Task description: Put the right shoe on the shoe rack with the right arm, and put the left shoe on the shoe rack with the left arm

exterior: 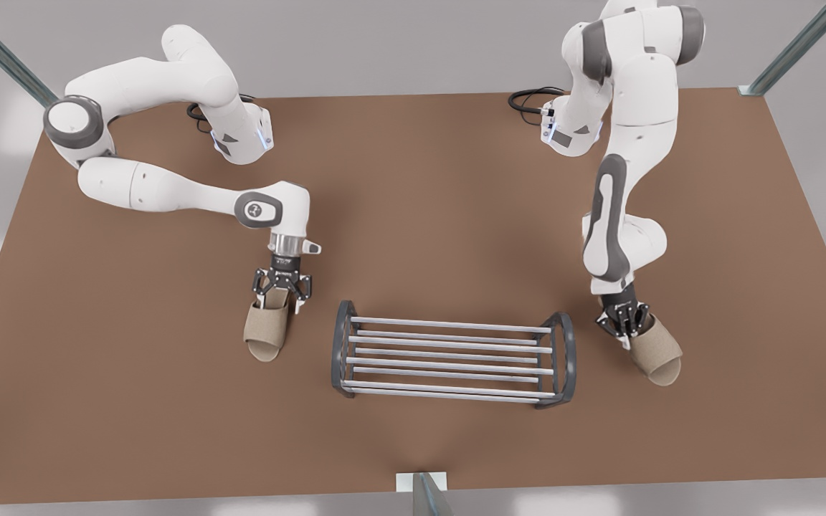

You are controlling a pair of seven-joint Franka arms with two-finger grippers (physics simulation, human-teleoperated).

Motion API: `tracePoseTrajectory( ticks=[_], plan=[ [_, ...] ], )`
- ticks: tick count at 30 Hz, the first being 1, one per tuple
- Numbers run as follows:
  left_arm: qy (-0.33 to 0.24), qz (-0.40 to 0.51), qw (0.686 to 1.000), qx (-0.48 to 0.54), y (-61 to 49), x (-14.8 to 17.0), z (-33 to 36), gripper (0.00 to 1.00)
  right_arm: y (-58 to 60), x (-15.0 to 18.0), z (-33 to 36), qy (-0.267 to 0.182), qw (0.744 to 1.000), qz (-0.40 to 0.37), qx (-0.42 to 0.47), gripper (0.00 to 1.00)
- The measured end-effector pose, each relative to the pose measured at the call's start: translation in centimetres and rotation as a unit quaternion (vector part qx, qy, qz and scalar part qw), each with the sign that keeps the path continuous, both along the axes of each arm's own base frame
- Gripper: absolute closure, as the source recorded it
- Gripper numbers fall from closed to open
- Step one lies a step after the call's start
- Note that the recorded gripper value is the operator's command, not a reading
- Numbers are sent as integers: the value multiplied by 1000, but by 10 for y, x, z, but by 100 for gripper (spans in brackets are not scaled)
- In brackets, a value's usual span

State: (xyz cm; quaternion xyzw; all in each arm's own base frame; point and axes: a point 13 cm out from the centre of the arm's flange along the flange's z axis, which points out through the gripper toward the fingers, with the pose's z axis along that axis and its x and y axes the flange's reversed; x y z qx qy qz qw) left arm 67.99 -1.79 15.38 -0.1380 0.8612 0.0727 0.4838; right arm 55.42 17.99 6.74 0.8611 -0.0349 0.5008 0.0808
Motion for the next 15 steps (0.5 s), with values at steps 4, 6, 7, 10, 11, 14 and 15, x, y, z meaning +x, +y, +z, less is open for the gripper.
tracePoseTrajectory(
  ticks=[4,6,7,10,11,14,15],
  plan=[
    [-41,-18,996,-76,-25,15,114,79,-1,1,-6,-1,1000,-6,5,0],
    [-54,-44,992,-107,-52,20,161,79,0,2,-8,-3,1000,-8,7,0],
    [-58,-66,989,-121,-77,20,181,79,0,4,-8,-4,1000,-9,8,0],
    [-61,-132,976,-159,-161,15,225,79,2,8,-12,-7,1000,-11,9,0],
    [-62,-153,971,-174,-190,10,239,79,2,10,-13,-7,1000,-13,11,0],
    [-55,-201,955,-212,-264,-9,263,79,3,14,-12,-12,1000,-15,13,0],
    [-48,-212,950,-223,-283,-16,262,79,3,15,-12,-14,1000,-16,14,0]
  ],
)
